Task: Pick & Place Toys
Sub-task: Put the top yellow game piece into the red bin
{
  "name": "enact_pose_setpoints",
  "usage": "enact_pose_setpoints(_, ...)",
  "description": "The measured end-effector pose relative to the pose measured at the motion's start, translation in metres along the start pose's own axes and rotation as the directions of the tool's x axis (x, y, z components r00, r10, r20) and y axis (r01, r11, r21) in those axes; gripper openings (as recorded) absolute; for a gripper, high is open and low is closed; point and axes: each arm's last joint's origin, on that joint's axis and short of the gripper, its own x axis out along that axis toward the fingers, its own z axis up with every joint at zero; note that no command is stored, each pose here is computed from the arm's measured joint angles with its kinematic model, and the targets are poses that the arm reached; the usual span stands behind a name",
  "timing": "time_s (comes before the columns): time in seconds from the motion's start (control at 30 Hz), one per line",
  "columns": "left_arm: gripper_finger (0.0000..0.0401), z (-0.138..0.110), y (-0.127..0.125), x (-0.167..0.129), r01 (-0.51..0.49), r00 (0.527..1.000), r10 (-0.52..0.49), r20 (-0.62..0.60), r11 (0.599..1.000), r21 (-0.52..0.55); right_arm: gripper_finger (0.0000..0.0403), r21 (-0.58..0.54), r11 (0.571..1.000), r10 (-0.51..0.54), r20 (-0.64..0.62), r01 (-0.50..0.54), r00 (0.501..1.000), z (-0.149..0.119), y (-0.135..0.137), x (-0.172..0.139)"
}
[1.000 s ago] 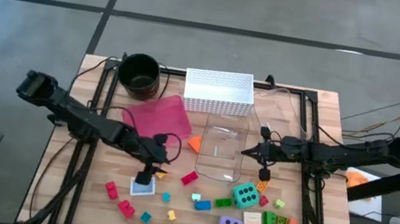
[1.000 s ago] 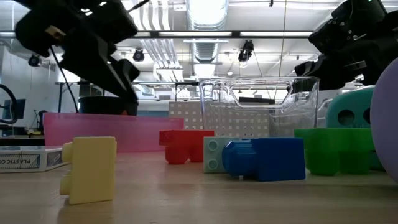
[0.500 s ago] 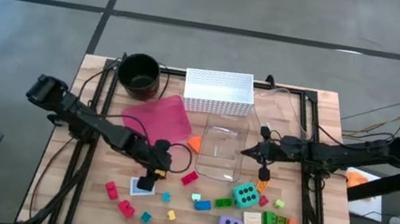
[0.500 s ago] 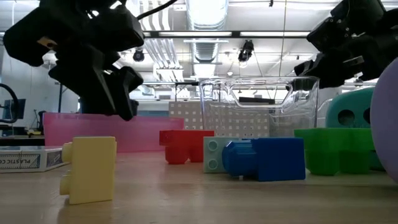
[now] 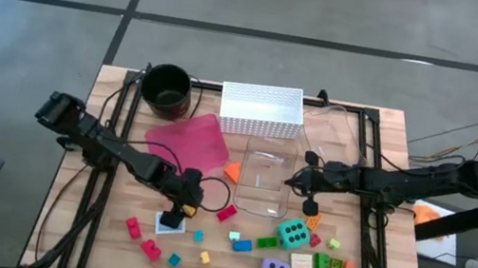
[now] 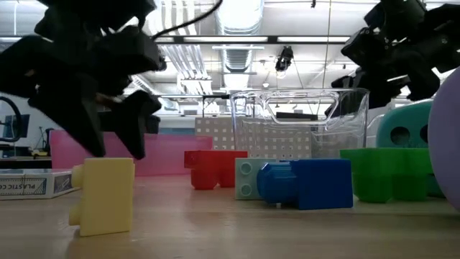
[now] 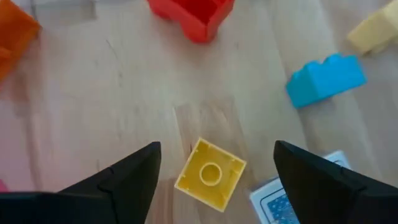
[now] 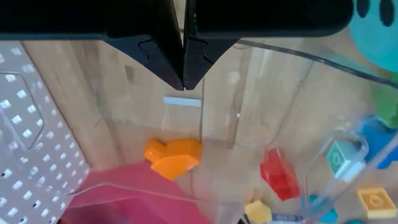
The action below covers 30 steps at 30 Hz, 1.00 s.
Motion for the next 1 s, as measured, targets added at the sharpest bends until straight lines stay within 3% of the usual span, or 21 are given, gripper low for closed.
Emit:
enact_pose_setpoints(0.4, 0.0312, -0.009, 0.001, 0.018, 0.001, 0.996, 0.006, -0.090, 0.997, 0.075, 0.0009, -0.010, 1.000, 0.004, -0.079, -0.005, 0.997, 0.007, 0.000, 0.012)
enact_pose_setpoints(0.83, 0.0187, -0.009, 0.002, 0.016, -0.027, 0.996, 0.033, -0.084, 0.997, 0.071, 0.0009, 0.004, 1.000, 0.004, -0.078, -0.003, 0.997, 0.006, 0.000, 0.011)
enact_pose_setpoints(1.0, 0.0161, -0.008, 0.002, 0.016, -0.027, 0.996, 0.033, -0.081, 0.997, 0.071, 0.0009, 0.021, 1.000, 0.003, -0.072, -0.002, 0.997, 0.008, 0.000, 0.011)
